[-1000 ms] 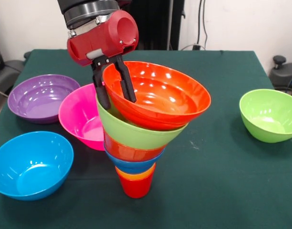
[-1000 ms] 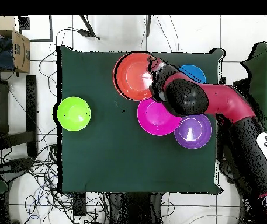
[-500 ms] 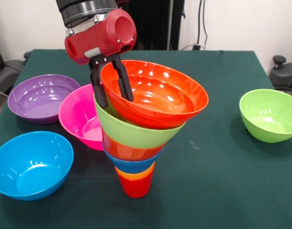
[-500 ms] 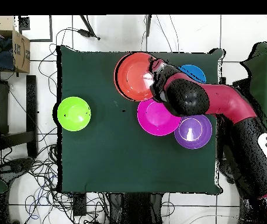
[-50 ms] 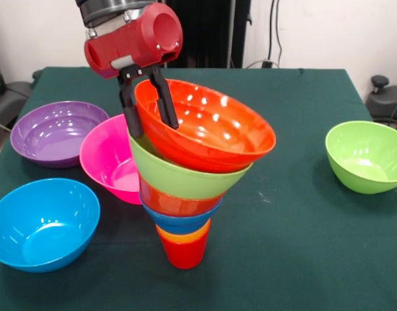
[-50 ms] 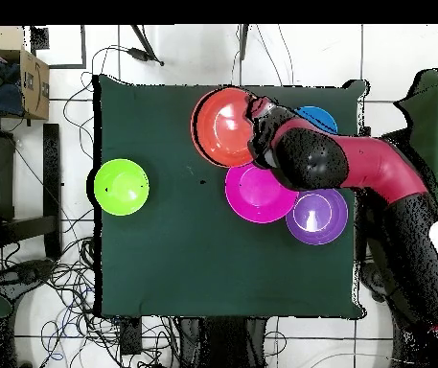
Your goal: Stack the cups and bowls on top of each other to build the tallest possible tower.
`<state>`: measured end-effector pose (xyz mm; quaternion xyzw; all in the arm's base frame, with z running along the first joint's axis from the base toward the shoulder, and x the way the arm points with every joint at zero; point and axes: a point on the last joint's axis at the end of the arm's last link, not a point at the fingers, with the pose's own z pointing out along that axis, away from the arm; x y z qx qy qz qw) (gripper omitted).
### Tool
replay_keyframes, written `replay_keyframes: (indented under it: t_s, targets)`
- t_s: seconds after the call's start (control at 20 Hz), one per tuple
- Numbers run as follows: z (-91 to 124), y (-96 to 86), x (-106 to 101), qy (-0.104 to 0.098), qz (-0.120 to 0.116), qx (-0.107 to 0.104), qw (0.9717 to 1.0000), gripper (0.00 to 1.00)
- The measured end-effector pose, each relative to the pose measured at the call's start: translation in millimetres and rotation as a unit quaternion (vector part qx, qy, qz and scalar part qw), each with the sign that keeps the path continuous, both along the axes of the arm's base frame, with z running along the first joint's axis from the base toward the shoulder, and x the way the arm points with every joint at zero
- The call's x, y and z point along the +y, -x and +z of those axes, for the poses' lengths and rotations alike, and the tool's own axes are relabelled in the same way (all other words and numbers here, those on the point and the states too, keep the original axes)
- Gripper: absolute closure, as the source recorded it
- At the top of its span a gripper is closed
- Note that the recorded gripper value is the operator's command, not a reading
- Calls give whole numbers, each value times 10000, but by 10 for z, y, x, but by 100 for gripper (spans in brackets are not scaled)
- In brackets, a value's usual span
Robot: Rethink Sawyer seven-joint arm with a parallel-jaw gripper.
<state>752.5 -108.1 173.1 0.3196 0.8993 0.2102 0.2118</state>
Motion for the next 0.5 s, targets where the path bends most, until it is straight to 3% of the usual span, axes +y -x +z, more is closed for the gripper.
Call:
replay_keyframes:
  t_s: [0.5]
  targets:
    - [200, -16, -46, 134, -4, -15, 9999, 0]
